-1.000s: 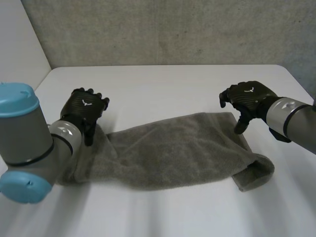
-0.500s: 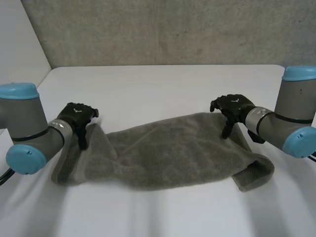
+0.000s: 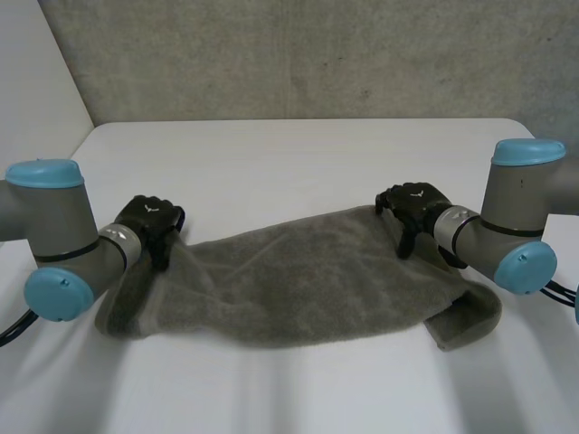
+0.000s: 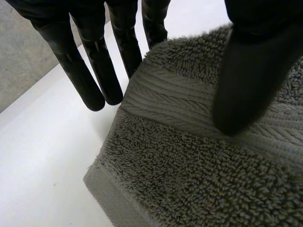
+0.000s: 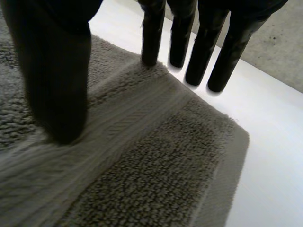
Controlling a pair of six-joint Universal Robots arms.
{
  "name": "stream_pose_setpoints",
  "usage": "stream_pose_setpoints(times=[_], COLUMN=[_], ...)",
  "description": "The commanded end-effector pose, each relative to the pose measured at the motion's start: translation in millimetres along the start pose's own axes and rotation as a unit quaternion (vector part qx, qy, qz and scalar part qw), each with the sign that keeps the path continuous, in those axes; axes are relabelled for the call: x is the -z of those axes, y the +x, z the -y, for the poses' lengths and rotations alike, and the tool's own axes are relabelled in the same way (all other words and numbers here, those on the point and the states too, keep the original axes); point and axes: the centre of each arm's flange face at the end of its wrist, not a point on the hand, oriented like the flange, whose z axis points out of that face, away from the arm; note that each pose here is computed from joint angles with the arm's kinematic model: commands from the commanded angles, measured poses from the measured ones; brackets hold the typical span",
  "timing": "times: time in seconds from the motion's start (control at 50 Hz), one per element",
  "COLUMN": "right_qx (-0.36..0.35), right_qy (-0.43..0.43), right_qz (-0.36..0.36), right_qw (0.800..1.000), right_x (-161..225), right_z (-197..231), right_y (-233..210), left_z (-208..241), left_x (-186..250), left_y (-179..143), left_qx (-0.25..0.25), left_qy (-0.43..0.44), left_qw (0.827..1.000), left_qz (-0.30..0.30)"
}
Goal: Fold the towel.
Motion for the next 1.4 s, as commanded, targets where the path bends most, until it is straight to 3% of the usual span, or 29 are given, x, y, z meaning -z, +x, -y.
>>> stream_pose_setpoints(times=[0.02,0.14,0.2,0.24,0.26,0.3,0.34,0.4,0.56,0.72,0.96,1.2,1.4], right_qx=[-0.003,0.003,0.016,0.024,0.024,0.026,0.029,0.033,0.008,-0.025,-0.036,-0.011,0.011], right_qy=[-0.008,0.013,0.063,0.145,0.146,0.194,0.264,0.281,0.198,0.087,0.063,0.088,0.129], right_qz=[0.009,0.0,-0.022,-0.062,-0.062,-0.085,-0.118,-0.12,-0.091,-0.054,-0.016,0.105,0.131], right_qw=[1.0,1.0,0.998,0.987,0.987,0.977,0.957,0.951,0.976,0.994,0.997,0.991,0.983], right_x=[2.2,4.8,11.5,20.9,20.9,25.5,36.0,43.9,43.0,35.4,35.1,43.8,26.8], right_z=[5.0,20.8,51.0,88.7,88.9,107.6,134.2,143.9,111.9,62.6,47.5,60.5,58.1], right_y=[-3.1,2.1,11.2,24.1,24.2,31.8,41.5,41.2,28.2,12.2,-3.4,-82.7,-113.6], left_z=[0.1,21.0,51.5,89.5,89.7,125.9,140.2,157.0,124.1,91.5,83.5,81.0,84.6], left_x=[-2.8,-5.4,-1.8,5.5,5.6,17.6,25.6,38.7,57.3,80.9,146.5,210.6,231.4], left_y=[1.8,-5.8,-16.9,-37.1,-37.2,-55.4,-60.9,-58.5,-13.1,-1.7,-5.0,15.3,14.6], left_qx=[-0.003,-0.005,-0.013,-0.008,-0.008,0.012,0.023,0.037,0.043,0.049,0.047,0.023,0.016], left_qy=[0.001,0.035,0.086,0.159,0.159,0.238,0.269,0.3,0.235,0.184,0.201,0.259,0.286], left_qw=[1.0,0.999,0.995,0.982,0.982,0.96,0.95,0.941,0.967,0.979,0.976,0.965,0.957], left_qz=[0.0,0.021,0.054,0.104,0.104,0.145,0.155,0.151,0.088,0.074,0.069,0.034,0.051])
